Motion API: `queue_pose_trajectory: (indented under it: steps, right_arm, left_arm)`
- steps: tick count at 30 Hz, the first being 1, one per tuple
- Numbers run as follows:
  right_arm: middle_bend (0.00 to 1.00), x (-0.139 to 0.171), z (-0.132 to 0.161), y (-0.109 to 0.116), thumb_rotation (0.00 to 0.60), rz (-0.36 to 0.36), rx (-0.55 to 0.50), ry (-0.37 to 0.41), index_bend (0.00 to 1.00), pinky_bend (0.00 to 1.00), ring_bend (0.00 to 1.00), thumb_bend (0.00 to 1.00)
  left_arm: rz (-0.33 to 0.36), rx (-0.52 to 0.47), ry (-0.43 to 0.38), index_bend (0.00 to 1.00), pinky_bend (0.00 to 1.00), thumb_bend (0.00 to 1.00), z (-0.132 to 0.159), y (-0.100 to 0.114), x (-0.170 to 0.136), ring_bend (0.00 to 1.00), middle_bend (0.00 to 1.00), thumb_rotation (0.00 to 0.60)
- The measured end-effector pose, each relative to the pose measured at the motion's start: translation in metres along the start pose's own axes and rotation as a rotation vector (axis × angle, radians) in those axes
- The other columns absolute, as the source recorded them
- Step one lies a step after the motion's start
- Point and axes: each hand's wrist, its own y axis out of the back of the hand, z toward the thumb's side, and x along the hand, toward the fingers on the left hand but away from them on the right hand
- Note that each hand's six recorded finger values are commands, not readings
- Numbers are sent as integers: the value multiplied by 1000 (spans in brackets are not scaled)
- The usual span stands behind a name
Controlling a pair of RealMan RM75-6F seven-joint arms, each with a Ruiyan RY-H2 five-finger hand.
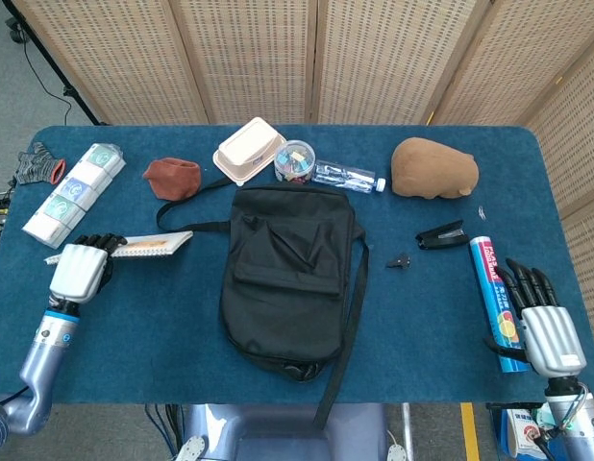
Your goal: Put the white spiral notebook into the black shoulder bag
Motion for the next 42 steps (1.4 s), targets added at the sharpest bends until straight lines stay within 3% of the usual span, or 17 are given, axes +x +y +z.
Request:
queue_pose_trajectory:
  steps: [7,14,23,27,34,42]
  right_arm:
    - [0,-19,37,-11,600,204,-83,132,5,0,0,0]
    - [26,-42,76,-29,600,304,-63,238,47,33,0,0]
    - [55,-74,121,-47,600,336,-44,302,82,58,0,0]
    - [105,-74,150,-53,600,349,-48,361,118,88,15,0]
    - [132,-62,202,-83,600,410,-35,502,139,96,40,0]
    - [162,-59,242,-108,600,407,-10,604,185,125,70,0]
  left_arm:
    - [96,24,-34,739,666,919,8,37,13,495,691,600]
    - [168,45,-65,742,666,919,20,74,19,497,693,600]
    - [238,69,-82,742,666,916,21,111,12,497,693,600]
    - [258,88,-83,742,666,914,16,120,4,497,692,600]
    - [277,72,-79,742,666,911,12,124,-1,498,693,600]
    - [266,67,-66,742,666,908,6,118,-2,498,693,600]
